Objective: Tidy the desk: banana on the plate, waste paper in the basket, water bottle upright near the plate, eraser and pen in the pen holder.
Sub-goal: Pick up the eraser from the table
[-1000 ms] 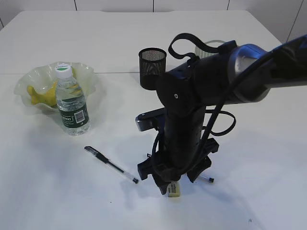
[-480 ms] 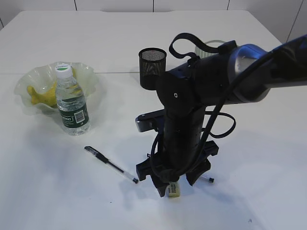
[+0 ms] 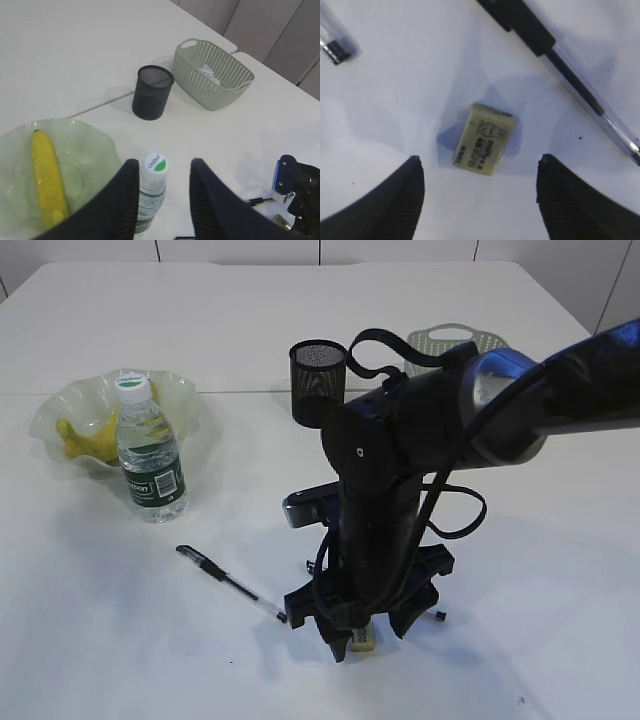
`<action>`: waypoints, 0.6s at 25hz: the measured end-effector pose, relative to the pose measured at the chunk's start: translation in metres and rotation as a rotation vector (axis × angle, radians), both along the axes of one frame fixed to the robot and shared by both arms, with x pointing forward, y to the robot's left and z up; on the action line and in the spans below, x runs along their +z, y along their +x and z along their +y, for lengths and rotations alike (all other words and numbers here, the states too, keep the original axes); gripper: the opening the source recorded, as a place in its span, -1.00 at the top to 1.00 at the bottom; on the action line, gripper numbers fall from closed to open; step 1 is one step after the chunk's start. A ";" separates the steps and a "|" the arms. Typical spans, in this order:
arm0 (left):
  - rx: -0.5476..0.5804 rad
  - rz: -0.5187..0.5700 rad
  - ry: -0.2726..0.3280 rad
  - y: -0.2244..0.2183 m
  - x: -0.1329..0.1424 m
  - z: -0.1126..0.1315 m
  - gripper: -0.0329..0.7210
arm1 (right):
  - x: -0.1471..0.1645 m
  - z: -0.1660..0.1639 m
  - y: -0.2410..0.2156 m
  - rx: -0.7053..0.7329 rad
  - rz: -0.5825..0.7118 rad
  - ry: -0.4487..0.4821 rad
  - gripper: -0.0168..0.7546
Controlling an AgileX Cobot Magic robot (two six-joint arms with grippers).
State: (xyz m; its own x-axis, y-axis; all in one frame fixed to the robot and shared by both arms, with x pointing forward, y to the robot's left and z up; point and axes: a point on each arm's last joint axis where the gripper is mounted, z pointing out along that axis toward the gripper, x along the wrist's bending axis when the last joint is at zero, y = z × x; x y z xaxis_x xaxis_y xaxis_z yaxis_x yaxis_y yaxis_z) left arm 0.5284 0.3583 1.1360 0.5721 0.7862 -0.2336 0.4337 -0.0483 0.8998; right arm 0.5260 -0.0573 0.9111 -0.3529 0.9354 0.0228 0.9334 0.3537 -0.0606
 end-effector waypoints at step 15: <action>0.001 0.000 -0.003 0.000 0.000 0.000 0.29 | 0.001 0.003 0.003 -0.003 -0.024 0.022 -0.38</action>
State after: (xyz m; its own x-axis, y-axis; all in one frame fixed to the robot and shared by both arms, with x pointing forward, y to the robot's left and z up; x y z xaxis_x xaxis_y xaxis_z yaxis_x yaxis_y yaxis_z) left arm 0.5284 0.3583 1.1362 0.5712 0.7860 -0.2365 0.4341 -0.0447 0.8998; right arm 0.5293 -0.0544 0.9124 -0.3511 0.9357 0.0350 0.9355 0.3521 -0.0302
